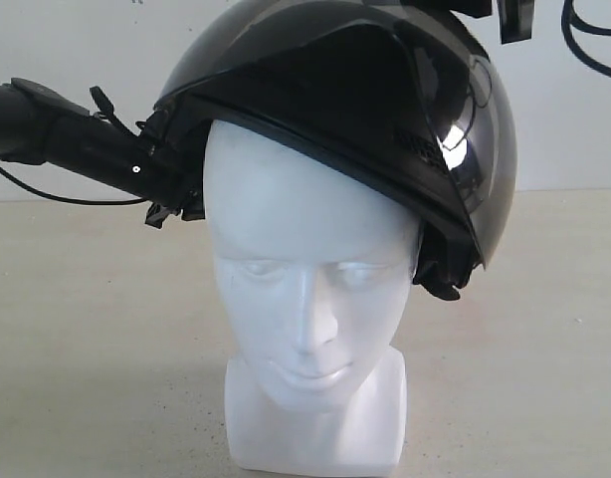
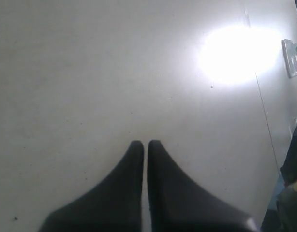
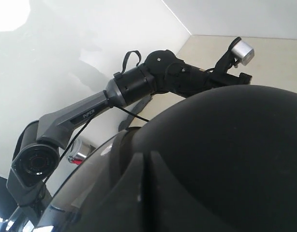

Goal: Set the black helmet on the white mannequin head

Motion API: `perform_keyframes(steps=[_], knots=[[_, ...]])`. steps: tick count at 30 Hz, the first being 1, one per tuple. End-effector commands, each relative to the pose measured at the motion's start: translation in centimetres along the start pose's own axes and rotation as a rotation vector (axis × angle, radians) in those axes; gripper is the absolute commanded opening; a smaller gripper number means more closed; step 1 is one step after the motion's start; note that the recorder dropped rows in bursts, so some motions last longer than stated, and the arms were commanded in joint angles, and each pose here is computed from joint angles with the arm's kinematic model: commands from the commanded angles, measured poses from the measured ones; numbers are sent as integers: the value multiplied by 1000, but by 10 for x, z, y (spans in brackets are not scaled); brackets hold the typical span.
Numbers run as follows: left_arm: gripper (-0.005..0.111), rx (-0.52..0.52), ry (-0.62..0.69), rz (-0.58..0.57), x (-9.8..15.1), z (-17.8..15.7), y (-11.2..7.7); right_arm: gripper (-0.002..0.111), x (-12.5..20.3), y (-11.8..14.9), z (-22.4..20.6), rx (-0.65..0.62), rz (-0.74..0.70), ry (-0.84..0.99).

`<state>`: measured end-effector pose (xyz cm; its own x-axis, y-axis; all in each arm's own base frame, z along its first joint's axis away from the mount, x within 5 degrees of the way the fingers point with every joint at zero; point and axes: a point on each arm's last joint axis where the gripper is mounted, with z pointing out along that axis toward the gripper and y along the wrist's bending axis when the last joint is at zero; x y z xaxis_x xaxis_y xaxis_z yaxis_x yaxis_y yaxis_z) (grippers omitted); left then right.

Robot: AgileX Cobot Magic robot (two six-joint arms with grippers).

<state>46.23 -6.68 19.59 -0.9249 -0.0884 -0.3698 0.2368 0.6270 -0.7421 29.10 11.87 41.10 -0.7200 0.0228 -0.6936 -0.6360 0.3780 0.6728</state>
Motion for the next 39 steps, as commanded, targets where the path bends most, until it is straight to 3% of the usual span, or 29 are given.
perform_keyframes(steps=[1,29,39], knots=[[4,13,-14,21,-2,-1,-7,0,9,3,0,11,-30,82],[4,21,-3,34,-1,-1,-8,0,28,36,26,-45,-71,203],[4,13,-46,2,-8,-34,9,0,29,36,26,-37,-66,208]])
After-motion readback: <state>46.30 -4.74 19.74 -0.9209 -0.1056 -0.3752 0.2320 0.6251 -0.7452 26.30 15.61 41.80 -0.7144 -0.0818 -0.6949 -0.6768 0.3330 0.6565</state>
